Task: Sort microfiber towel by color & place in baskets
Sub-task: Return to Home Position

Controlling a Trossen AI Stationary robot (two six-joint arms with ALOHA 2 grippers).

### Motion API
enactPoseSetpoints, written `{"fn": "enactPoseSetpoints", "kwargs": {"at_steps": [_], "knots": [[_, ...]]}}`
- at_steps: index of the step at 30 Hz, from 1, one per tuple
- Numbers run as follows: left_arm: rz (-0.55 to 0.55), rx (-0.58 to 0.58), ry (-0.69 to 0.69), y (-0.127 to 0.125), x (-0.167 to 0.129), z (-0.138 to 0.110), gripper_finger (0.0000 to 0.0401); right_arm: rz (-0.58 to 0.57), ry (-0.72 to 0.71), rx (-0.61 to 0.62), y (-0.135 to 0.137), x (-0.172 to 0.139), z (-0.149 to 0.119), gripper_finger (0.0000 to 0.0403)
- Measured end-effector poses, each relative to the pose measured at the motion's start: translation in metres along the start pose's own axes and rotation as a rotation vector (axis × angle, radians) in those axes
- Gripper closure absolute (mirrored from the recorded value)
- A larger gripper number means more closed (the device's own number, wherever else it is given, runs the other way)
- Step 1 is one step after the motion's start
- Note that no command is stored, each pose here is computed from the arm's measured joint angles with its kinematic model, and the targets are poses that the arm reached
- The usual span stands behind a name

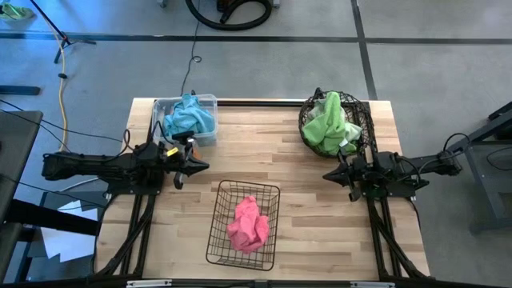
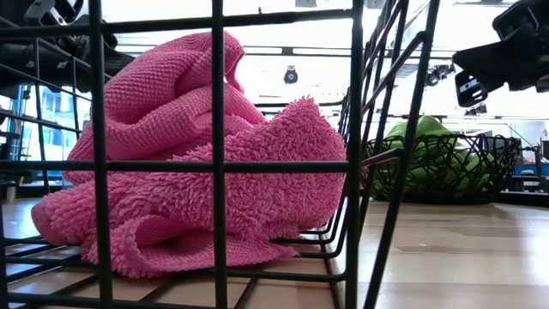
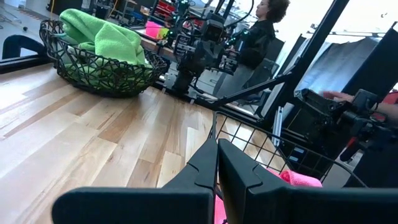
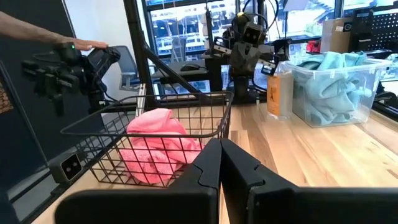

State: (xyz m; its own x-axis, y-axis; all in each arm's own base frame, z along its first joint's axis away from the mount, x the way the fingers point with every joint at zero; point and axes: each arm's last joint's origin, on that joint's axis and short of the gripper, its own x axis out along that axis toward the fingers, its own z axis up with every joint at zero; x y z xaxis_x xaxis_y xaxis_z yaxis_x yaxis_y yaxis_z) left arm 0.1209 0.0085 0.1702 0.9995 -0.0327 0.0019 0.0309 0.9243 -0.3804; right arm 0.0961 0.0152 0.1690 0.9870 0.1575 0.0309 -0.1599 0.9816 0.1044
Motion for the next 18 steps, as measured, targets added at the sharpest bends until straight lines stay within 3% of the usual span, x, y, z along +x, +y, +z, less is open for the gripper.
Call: {"fn": "enactPoseSetpoints", "kwargs": {"at_steps": [15,18], "knots": [[-0.118,0.036,-0.247,-0.014,-0.028,0.02,0.0401,-0.003,0.013,0.0,0.0,0.0,-0.001,0.0402],[-0.129,0.032,-0.229,-0.014,-0.027,0.018,0.0401,-0.003,0.013,0.0,0.0,0.0,-0.001,0.0402]]}}
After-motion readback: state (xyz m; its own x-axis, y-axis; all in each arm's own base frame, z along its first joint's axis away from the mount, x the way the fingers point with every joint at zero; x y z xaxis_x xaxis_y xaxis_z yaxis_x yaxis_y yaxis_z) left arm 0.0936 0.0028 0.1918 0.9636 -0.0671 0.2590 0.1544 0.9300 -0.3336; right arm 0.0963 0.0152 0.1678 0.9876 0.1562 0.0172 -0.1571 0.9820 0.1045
